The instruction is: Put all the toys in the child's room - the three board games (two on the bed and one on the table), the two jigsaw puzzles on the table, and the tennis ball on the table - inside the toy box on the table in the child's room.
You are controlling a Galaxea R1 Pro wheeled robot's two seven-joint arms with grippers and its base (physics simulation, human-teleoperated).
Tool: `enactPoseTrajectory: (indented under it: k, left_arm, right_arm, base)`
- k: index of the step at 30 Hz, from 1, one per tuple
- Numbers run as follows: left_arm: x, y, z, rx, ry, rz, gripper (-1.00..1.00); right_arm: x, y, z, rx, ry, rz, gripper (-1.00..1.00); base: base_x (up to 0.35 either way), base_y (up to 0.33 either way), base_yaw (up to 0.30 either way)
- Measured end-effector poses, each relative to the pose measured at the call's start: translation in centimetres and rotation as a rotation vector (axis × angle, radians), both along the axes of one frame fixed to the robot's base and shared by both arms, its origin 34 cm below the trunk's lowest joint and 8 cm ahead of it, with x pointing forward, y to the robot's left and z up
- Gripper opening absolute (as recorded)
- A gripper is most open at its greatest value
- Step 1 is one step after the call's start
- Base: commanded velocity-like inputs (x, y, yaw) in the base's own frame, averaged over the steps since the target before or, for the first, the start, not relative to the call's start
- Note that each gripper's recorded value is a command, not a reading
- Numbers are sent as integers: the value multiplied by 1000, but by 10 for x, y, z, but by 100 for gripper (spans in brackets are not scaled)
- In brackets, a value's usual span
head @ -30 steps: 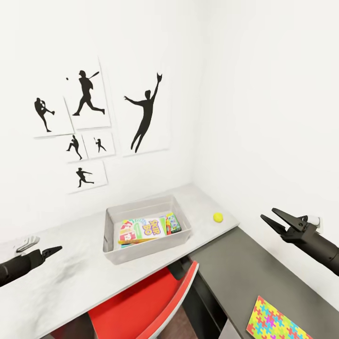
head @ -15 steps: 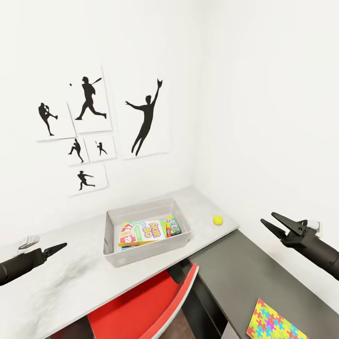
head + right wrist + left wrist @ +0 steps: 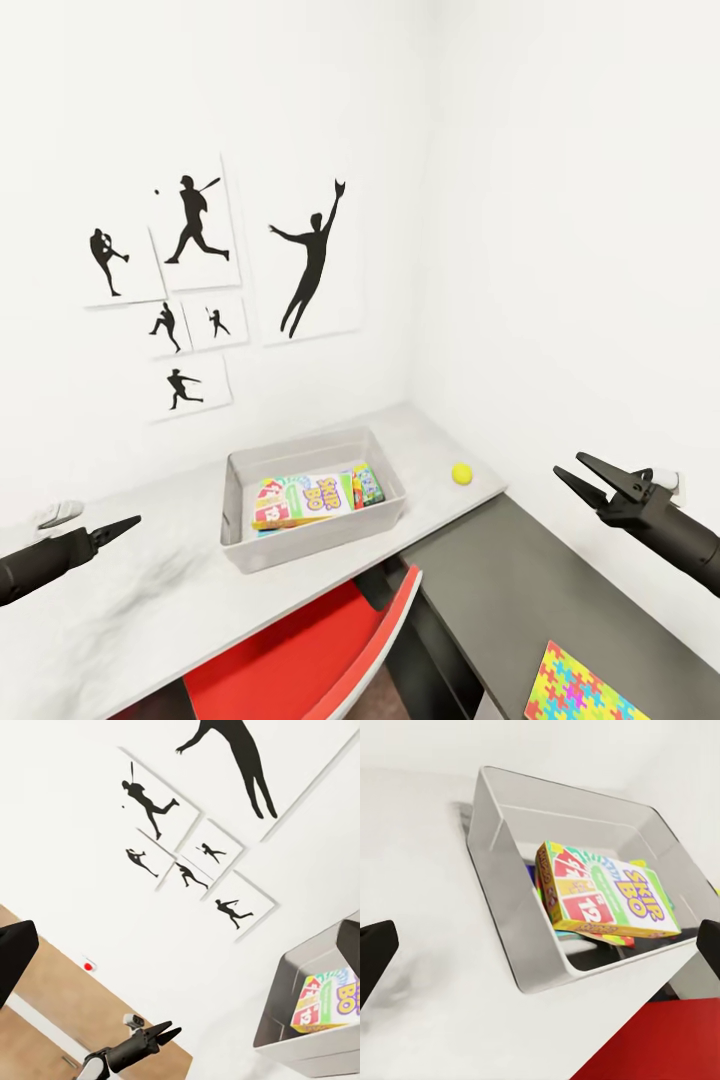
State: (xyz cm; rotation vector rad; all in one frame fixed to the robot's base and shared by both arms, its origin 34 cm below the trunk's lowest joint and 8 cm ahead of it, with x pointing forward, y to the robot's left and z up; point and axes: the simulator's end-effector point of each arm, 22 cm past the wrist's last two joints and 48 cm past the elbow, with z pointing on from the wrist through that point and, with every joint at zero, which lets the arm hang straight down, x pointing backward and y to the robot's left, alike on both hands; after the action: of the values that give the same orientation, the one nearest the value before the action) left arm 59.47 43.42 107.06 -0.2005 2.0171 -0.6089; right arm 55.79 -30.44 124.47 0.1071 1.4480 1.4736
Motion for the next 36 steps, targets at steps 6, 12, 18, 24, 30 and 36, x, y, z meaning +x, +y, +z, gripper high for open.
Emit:
enactPoseTrajectory:
  k: [6, 12, 18, 24, 30, 36]
  left_arm:
    - [-2, 1, 4, -6, -4, -3, 100]
    - [-6, -3, 9, -39, -8, -33, 100]
    - [-18, -34, 26, -125, -66, -181, 100]
    - [-37, -57, 31, -104, -95, -331, 100]
    - [-46, -67, 37, -80, -112, -400, 100]
    - [-52, -72, 51, -91, -150, -436, 100]
  right_arm:
    - [-2, 0, 4, 0, -9, 0, 100]
    - [-5, 0, 8, 0, -18, 1, 100]
    - [-7, 0, 13, 0, -29, 0, 100]
    - [-10, 0, 17, 0, -38, 1, 100]
    - [-13, 1, 21, 0, -48, 2, 100]
    - [-15, 0, 25, 0, -58, 1, 100]
  base:
    - [0, 0, 0]
    - [0, 0, 0]
    - [0, 0, 0]
    - [0, 0, 0]
    - [0, 0, 0]
    - [0, 16, 3]
